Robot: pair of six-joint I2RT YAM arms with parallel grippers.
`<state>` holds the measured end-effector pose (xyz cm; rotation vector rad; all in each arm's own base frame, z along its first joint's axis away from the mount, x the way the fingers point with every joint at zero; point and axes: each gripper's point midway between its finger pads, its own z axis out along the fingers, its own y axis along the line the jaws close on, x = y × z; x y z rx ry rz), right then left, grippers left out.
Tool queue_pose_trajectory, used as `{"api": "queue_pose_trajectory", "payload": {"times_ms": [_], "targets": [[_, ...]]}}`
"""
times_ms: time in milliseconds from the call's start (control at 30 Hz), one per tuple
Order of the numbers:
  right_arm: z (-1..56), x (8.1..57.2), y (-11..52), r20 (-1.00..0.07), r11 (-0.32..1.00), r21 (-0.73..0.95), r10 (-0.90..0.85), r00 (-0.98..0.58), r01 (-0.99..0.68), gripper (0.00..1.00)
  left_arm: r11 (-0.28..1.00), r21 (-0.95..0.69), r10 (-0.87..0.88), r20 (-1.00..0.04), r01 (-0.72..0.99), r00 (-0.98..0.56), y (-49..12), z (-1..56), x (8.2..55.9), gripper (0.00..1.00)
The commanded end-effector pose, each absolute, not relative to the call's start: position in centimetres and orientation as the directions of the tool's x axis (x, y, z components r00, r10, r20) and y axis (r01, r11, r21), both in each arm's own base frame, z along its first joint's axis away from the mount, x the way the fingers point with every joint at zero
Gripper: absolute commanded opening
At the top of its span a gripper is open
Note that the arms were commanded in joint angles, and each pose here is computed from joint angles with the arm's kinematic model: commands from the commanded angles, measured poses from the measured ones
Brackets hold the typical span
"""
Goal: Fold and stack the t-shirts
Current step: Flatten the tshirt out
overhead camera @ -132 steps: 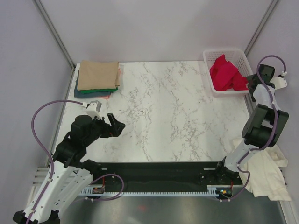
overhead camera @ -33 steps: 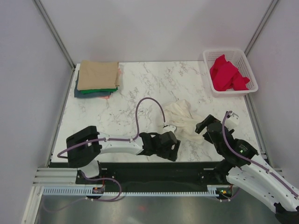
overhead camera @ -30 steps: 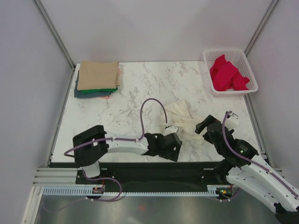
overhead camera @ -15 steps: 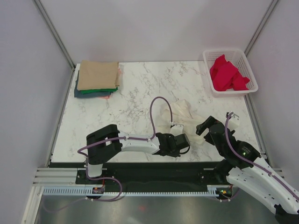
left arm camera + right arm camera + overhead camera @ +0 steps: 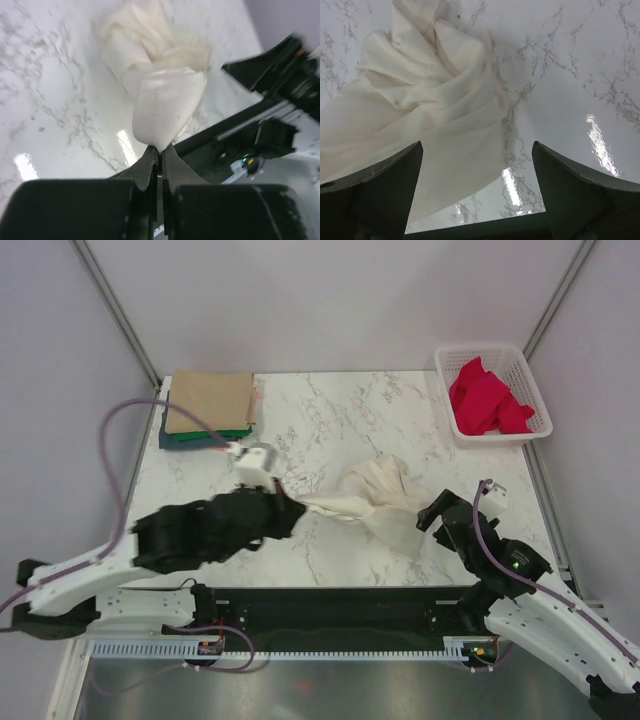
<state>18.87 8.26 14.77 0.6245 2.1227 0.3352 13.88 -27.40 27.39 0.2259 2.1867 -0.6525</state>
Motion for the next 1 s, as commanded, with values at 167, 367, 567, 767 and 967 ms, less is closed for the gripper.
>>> {"api": "queue_pose_trajectory", "payload": {"times_ms": [167, 367, 567, 767, 967], "targets": [[12.2, 19.6, 10.7, -0.622, 0.834, 0.459, 0.548, -0.560, 0.306, 0.98, 0.944, -0.244, -0.089, -0.837, 0.223, -0.541, -12.8, 23.7, 14.2, 0.02], [10.1, 19.8, 14.2, -0.543, 0.803, 0.545, 0.557, -0.629, 0.240, 0.96, 0.915, -0.339, -0.183, -0.832, 0.218, -0.523, -10.8, 21.6, 13.5, 0.02], [7.0, 19.0, 18.4, -0.393, 0.707, 0.677, 0.582, -0.712, 0.204, 0.89, 0.919, -0.340, -0.207, -0.847, 0.200, -0.489, -10.2, 22.0, 14.0, 0.02], [4.5, 19.0, 18.9, -0.371, 0.710, 0.669, 0.577, -0.727, 0.222, 0.79, 0.935, -0.287, -0.147, -0.848, 0.208, -0.509, -10.9, 21.5, 14.1, 0.02], [3.6, 20.1, 18.1, -0.425, 0.750, 0.617, 0.572, -0.702, 0.238, 0.70, 0.930, -0.304, -0.166, -0.849, 0.207, -0.502, -10.7, 21.7, 14.0, 0.02]]}}
